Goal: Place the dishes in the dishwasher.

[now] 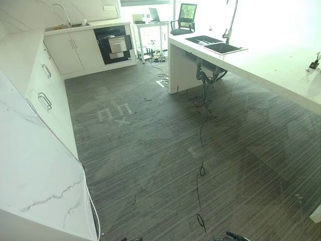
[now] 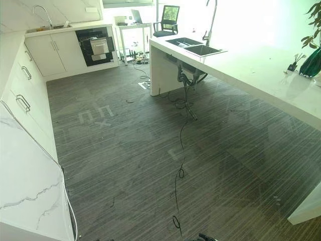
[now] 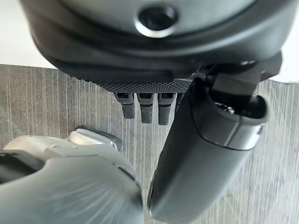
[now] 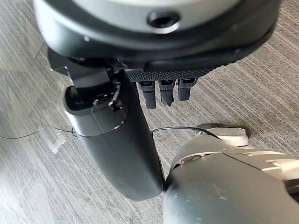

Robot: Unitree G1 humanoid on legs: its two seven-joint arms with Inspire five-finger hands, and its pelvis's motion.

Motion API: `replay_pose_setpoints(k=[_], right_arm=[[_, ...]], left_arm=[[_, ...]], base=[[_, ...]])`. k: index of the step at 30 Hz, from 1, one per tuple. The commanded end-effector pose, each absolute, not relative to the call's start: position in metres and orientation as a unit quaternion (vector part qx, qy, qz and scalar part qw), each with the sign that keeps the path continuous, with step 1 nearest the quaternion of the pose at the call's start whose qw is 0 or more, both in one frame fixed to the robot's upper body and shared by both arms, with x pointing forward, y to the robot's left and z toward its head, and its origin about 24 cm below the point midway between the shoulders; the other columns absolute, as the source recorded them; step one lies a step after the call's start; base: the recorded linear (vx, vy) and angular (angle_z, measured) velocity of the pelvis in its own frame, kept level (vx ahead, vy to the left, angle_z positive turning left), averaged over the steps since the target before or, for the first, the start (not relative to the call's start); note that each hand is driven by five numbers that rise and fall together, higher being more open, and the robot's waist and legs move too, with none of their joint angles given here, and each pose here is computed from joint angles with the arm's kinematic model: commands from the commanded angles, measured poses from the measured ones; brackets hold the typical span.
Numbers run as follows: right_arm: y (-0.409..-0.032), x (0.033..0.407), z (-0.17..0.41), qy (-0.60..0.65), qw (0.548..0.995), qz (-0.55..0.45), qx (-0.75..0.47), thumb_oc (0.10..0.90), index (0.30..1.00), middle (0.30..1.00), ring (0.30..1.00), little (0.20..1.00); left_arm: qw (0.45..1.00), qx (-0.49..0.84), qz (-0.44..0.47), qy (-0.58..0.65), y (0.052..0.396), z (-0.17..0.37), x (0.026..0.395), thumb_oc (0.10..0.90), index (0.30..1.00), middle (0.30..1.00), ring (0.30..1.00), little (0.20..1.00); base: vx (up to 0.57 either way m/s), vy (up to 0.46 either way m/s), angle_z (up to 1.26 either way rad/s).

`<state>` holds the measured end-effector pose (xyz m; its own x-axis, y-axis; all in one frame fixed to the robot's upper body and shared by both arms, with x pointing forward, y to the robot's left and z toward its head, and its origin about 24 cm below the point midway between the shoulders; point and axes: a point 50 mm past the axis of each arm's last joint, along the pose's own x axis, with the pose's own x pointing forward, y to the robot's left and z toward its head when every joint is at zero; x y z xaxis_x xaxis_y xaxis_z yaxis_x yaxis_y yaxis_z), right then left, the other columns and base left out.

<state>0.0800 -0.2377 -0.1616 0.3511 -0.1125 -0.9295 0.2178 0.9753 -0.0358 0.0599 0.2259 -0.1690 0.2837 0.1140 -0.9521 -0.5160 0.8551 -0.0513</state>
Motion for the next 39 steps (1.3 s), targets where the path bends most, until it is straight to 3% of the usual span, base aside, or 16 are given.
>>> replay_pose_setpoints(k=[1, 22, 27, 30, 39], right_arm=[[-0.249, 0.079, -0.160, 0.570, 0.816, -0.098, 0.023, 0.800, 0.900, 0.900, 0.900, 0.900], [-0.254, 0.087, -0.155, 0.530, 0.842, -0.104, 0.017, 0.800, 0.900, 0.900, 0.900, 0.900], [-0.257, 0.115, -0.141, 0.446, 0.888, -0.103, 0.047, 0.800, 0.900, 0.900, 0.900, 0.900], [-0.264, 0.151, -0.115, 0.341, 0.932, -0.110, 0.058, 0.800, 0.900, 0.900, 0.900, 0.900], [-0.251, 0.192, -0.064, 0.206, 0.973, -0.085, 0.052, 0.800, 0.900, 0.900, 0.900, 0.900]], left_arm=[[0.815, -0.127, 0.167, 0.540, 0.239, -0.162, 0.083, 0.800, 0.900, 0.900, 0.900, 0.900], [0.818, -0.104, 0.145, 0.546, 0.239, -0.161, 0.085, 0.800, 0.900, 0.900, 0.900, 0.900], [0.827, -0.118, 0.139, 0.533, 0.239, -0.160, 0.088, 0.800, 0.900, 0.900, 0.900, 0.900], [0.857, -0.126, 0.153, 0.476, 0.245, -0.151, 0.101, 0.800, 0.900, 0.900, 0.900, 0.900], [0.925, -0.119, 0.163, 0.322, 0.252, -0.114, 0.152, 0.800, 0.900, 0.900, 0.900, 0.900]], base=[[0.00, 0.000, 0.00], [0.00, 0.000, 0.00], [0.00, 0.000, 0.00], [0.02, -0.025, 0.02], [0.02, -0.073, 0.04]])
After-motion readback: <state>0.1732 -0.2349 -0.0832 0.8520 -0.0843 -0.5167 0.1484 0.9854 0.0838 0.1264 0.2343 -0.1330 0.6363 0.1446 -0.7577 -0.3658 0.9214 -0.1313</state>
